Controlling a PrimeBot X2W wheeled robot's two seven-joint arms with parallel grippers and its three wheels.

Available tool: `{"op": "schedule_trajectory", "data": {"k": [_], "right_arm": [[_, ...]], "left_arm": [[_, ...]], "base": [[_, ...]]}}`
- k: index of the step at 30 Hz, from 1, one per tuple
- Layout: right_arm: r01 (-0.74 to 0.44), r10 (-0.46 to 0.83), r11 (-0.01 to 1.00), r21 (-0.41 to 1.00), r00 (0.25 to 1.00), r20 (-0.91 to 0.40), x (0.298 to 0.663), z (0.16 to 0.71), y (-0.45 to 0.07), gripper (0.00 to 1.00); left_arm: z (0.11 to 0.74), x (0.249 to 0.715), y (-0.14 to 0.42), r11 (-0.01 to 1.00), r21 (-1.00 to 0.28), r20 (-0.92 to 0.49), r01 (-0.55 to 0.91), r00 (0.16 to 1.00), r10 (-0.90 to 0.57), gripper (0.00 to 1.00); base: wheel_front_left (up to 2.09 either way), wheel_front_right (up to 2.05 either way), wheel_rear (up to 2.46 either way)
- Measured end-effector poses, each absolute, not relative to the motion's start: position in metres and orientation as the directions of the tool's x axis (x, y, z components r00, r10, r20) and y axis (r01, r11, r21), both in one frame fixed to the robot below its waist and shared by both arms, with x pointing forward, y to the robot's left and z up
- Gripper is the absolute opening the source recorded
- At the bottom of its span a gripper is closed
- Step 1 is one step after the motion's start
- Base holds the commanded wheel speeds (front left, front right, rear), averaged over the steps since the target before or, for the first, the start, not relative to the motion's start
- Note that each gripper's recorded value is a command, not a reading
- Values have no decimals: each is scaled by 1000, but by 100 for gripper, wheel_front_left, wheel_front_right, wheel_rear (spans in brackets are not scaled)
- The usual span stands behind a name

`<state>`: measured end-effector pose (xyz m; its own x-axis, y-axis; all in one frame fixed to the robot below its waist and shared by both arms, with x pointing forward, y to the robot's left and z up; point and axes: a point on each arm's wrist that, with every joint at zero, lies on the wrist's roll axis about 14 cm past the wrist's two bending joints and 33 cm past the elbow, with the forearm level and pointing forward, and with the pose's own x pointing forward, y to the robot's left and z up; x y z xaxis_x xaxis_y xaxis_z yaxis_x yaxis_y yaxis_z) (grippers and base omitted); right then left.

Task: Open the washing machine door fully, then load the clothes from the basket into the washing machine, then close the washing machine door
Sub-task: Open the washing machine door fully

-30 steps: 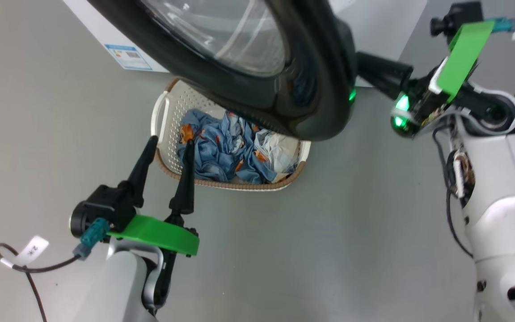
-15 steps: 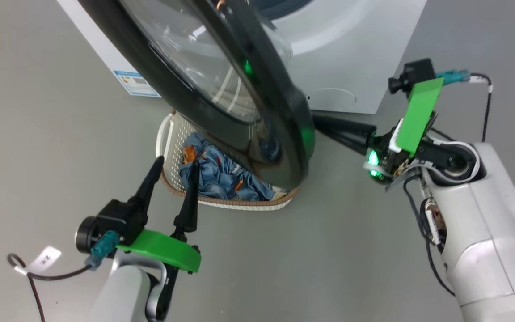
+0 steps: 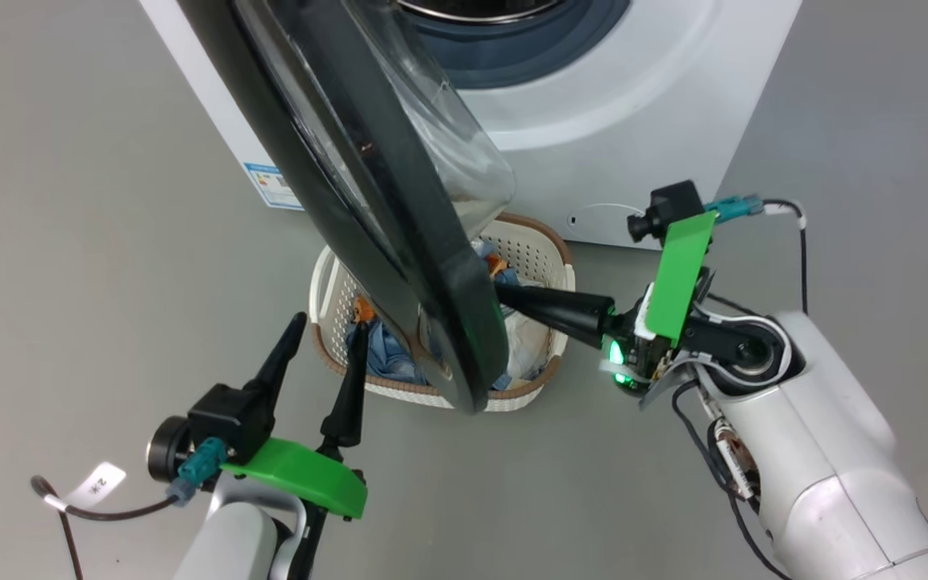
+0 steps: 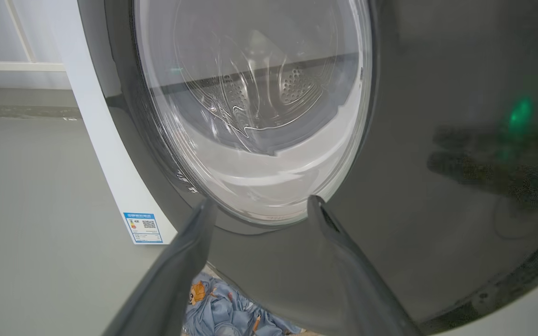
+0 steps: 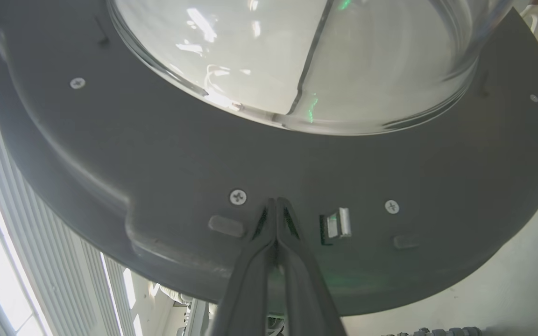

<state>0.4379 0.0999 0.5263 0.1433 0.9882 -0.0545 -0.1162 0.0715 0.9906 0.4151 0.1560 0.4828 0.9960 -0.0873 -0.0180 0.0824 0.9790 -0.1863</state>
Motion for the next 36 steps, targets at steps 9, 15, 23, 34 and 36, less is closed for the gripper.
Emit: {"op": "schedule_trajectory", "data": {"k": [9,15,23,34,36], "right_arm": [[-101,990,63,993,133,-49,422,530,112,0],[-94,984,67,993,170,-51,423,530,110,0],[-97,951,56,994,310,-23,445,536,93,0],[-94,843,19,995,537,34,456,537,35,78],[-95,818,26,995,574,33,453,534,24,100]], "left_arm": [[486,405,159,980,-183,-11,74,997,-77,100],[488,404,156,980,-180,-6,82,996,-84,100],[483,404,152,979,-182,-20,90,995,-96,100],[485,410,140,974,-189,-11,122,992,-126,100],[485,411,138,973,-190,-9,129,991,-133,100]], "base": [[0,0,0],[0,0,0],[0,0,0],[0,0,0],[0,0,0]]}}
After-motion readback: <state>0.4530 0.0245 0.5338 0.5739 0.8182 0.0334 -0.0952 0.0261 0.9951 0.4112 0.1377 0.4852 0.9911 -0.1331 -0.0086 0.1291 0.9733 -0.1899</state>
